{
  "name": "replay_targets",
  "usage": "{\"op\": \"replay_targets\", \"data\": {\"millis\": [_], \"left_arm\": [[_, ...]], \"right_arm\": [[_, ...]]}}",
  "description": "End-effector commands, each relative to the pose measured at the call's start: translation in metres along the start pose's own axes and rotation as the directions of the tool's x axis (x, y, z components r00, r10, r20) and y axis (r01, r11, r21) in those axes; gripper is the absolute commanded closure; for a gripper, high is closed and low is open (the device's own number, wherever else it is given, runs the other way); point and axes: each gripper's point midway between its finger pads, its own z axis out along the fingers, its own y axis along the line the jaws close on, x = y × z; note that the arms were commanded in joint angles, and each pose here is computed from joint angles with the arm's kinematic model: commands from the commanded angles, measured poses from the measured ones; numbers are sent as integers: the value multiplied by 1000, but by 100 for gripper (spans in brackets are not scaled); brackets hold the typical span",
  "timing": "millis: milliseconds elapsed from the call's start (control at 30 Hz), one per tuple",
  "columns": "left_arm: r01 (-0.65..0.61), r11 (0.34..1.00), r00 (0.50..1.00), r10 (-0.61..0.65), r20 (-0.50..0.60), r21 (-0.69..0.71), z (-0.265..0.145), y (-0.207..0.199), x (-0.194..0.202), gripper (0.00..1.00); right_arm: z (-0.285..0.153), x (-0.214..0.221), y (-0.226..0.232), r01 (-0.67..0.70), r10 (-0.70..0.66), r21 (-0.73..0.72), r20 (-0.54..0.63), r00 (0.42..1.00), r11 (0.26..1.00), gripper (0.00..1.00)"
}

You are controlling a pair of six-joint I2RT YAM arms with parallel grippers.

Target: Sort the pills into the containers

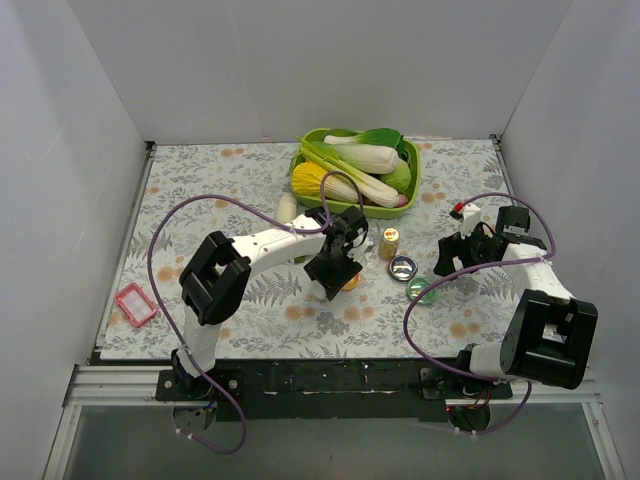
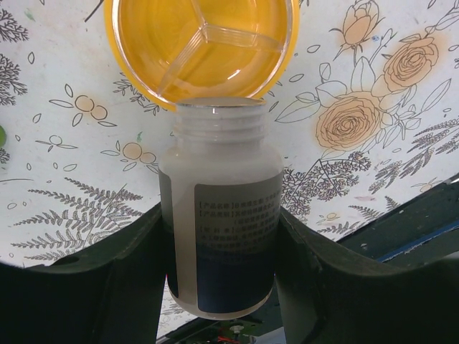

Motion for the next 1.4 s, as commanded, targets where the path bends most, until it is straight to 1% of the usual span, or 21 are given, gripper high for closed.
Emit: {"op": "replay_targets", "data": {"millis": [0, 300, 633, 1367], "left_arm": [[-4, 1000, 1000, 4, 6, -19, -3, -1, -6, 100], [-15, 999, 1000, 15, -4, -44, -1, 1, -5, 100], [-14, 999, 1000, 14, 0, -38, -3, 0, -5, 100], [-7, 1000, 999, 8, 39, -17, -16, -6, -12, 100]], "right_arm": [[-1, -2, 1, -1, 1, -17, 5, 1000, 1000, 2], [-1, -2, 1, -2, 2, -19, 2, 1000, 1000, 2], [-2, -2, 0, -5, 5, -17, 3, 1000, 1000, 2], [-1, -1, 1, -8, 8, -23, -2, 1000, 1000, 2]]}}
